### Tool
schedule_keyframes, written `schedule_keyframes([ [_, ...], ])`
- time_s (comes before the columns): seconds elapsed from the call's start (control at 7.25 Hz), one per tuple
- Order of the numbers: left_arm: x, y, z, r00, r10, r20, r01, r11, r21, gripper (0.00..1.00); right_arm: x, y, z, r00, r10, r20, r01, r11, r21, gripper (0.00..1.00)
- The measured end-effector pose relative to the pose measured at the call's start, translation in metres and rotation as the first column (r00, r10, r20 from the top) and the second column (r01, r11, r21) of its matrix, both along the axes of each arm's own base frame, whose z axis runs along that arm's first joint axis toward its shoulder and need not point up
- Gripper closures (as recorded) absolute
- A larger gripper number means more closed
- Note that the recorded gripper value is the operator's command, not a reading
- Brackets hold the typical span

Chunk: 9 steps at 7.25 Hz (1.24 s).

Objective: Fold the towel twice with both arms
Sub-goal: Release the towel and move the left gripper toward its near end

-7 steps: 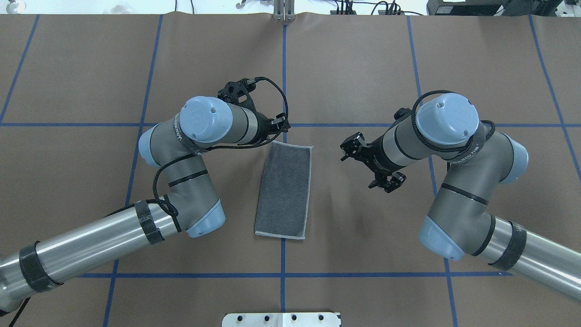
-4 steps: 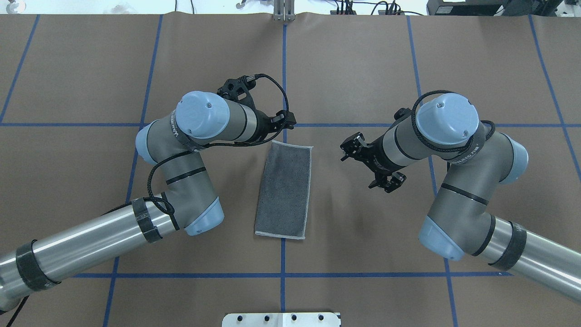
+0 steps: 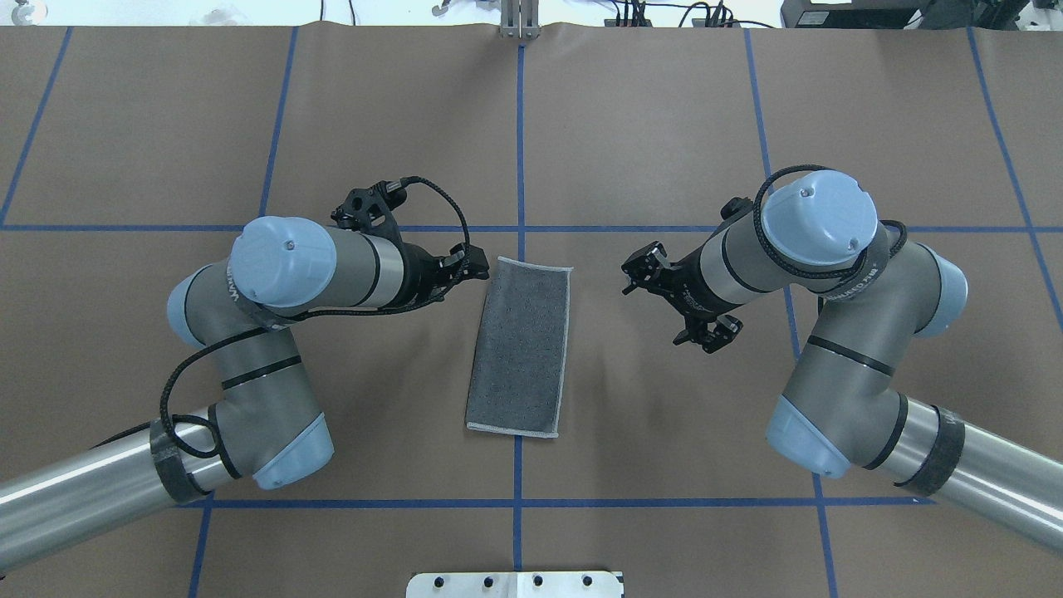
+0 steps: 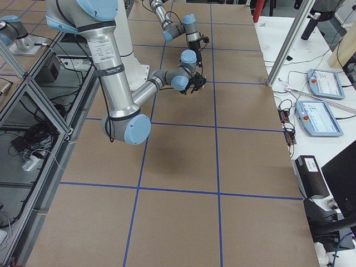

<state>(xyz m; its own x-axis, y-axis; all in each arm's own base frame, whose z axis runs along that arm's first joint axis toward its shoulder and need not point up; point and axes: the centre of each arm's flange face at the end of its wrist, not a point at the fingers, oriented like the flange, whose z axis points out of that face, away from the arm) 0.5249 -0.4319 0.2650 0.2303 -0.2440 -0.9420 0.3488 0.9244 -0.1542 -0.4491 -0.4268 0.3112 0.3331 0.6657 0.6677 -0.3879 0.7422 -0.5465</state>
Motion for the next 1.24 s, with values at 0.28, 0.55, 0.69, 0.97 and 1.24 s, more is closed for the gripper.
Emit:
schedule_keyframes([
  [0.28,-0.016,0.04,0.009,0.999,0.025,-0.031,-0.027,0.999,-0.043,0.47,-0.002,0.002,-0.004,1.0,0.008,0.002,-0.008,1.0,0.016,0.0],
  [0.55,-0.009,0.064,0.01,0.998,0.048,-0.049,-0.052,0.995,-0.086,0.5,-0.002,0.001,-0.004,1.0,0.012,0.0,-0.012,1.0,0.022,0.0],
  [0.69,-0.004,0.074,0.01,0.997,0.058,-0.054,-0.063,0.993,-0.099,0.5,0.002,-0.002,-0.003,1.0,0.02,-0.003,-0.02,0.999,0.025,0.0],
  [0.97,0.011,0.094,0.014,0.995,0.086,-0.049,-0.091,0.99,-0.112,0.5,0.017,-0.015,0.003,0.999,0.038,-0.015,-0.037,0.998,0.046,0.0],
  [1.24,0.028,0.119,0.02,0.993,0.111,-0.035,-0.114,0.987,-0.112,0.5,0.026,-0.021,0.011,0.999,0.04,-0.029,-0.039,0.997,0.061,0.0],
])
